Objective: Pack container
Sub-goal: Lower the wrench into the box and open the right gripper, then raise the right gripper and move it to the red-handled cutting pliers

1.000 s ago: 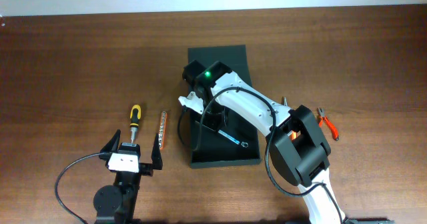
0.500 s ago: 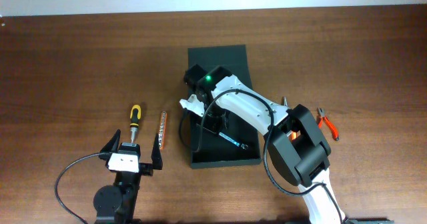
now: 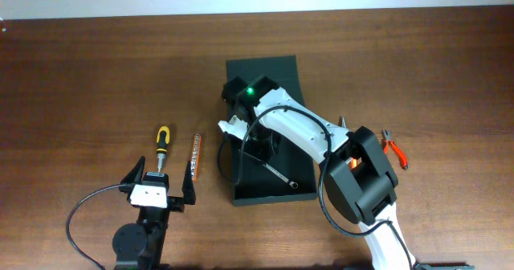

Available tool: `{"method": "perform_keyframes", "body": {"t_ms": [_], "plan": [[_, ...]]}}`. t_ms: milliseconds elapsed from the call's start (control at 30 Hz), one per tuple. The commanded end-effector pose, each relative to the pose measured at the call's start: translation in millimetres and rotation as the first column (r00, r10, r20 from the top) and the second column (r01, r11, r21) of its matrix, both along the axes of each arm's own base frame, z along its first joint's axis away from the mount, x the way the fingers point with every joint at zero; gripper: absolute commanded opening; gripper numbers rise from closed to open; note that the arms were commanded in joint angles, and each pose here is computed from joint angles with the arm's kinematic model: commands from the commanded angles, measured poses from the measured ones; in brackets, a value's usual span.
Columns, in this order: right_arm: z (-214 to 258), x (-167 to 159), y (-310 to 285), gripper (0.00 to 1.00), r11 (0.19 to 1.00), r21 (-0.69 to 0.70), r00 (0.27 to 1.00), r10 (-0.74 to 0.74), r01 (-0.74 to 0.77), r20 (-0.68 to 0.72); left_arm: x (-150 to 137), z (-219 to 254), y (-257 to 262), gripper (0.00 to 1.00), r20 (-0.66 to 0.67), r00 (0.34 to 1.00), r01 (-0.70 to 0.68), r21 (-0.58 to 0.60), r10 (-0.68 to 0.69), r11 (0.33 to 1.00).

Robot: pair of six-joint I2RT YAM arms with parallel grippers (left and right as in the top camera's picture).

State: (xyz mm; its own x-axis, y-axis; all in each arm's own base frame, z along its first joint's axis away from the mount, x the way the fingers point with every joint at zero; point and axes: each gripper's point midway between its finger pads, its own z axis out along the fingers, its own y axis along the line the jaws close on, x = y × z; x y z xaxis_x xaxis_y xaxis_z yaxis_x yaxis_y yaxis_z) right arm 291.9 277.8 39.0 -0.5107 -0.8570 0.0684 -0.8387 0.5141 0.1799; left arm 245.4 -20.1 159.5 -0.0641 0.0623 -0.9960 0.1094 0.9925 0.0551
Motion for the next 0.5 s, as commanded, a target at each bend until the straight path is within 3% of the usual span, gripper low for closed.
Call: {"method": "perform_keyframes", "body": {"t_ms": [0,167,333,467], "plan": [[41.0,25.6,6.4,0.42,1.0,0.007,0.993,0.0,-0.001,0.115,-0.3,-0.8,0.1,0.99,0.002,1.0,0.003,0.012,-0.003,1.0],[110.4,49.8,-0.4,0.61,1.0,0.012,0.97,-0.021,0.019,0.24,-0.3,-0.8,0.1,0.99,0.002,1.0,0.003,0.012,-0.003,1.0],[187.6,68.8,-17.4,0.97,0.987,0.113,0.922,-0.145,0.111,0.36,-0.3,-0.8,0.1,0.99,0.002,1.0,0.003,0.012,-0.003,1.0],[237.1,86.0,-58.2,0.99,0.96,0.161,0.828,-0.281,0.231,0.486,-0.3,-0.8,0.1,0.99,0.002,1.0,0.003,0.012,-0.003,1.0]]}}
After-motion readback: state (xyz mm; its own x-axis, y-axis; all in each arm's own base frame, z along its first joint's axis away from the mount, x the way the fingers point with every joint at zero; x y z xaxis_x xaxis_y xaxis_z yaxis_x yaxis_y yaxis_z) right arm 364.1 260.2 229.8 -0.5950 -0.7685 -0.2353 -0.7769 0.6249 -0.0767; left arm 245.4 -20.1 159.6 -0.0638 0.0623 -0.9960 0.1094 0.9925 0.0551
